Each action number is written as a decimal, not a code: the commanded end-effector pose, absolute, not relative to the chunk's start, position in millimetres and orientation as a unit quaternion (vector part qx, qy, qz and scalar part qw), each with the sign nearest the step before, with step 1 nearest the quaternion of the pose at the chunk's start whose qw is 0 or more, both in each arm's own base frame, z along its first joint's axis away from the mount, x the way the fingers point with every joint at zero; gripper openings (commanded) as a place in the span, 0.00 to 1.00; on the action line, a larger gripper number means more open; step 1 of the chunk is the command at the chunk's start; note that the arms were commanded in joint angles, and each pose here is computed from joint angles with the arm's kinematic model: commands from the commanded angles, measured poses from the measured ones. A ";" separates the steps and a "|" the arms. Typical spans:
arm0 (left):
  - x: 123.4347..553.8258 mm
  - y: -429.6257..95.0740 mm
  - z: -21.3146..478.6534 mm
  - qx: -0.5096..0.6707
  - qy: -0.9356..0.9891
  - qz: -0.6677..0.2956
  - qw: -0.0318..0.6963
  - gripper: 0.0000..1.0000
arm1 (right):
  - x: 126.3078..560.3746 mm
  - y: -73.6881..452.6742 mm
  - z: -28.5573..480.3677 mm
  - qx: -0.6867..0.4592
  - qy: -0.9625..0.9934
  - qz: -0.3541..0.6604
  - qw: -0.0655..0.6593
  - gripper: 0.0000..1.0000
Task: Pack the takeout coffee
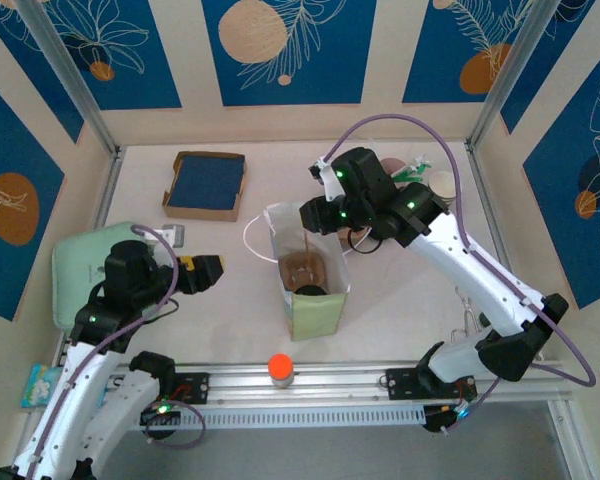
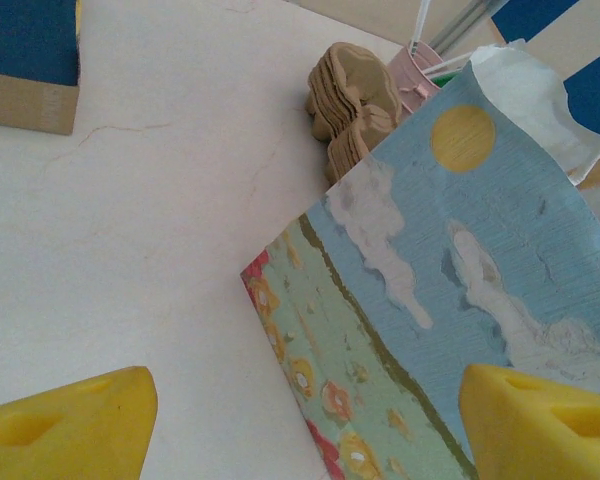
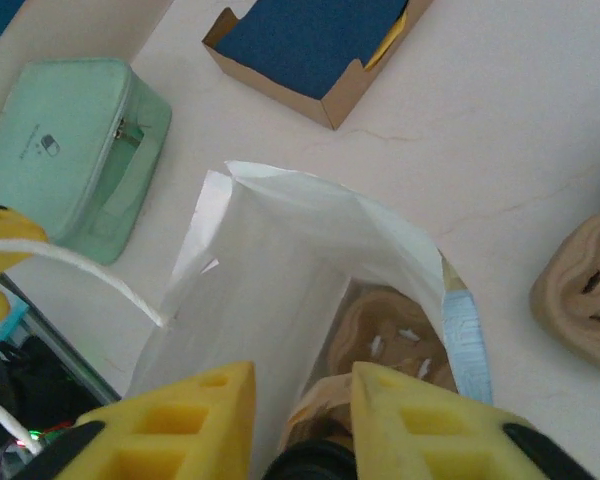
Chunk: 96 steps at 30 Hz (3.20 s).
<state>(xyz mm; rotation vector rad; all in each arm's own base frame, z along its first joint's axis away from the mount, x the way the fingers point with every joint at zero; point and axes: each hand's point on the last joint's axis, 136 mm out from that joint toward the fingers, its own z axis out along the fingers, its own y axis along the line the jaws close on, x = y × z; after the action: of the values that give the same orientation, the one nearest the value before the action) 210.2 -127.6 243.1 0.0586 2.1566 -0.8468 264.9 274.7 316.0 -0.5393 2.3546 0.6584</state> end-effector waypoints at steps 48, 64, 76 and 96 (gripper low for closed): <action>406.8 -131.5 229.2 0.046 0.915 -0.143 0.375 0.73 | 232.3 89.0 231.6 0.104 0.929 0.173 0.309 0.99; 495.3 -147.6 201.5 0.042 0.930 -0.117 0.345 0.68 | 214.0 128.6 297.5 -0.013 0.866 0.327 0.379 0.99; 514.8 -147.8 174.0 0.068 0.945 -0.083 0.310 0.68 | 176.6 162.1 390.9 -0.150 0.767 0.419 0.462 0.99; 559.8 -143.4 101.7 0.102 0.963 -0.017 0.249 0.53 | 231.8 28.5 281.3 0.205 0.872 0.212 0.390 0.99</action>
<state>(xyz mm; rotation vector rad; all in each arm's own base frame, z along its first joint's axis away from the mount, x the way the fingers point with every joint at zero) 556.1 -150.8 101.3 0.2540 2.6121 -0.0953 236.7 21.7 281.4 0.4959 2.2270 0.4236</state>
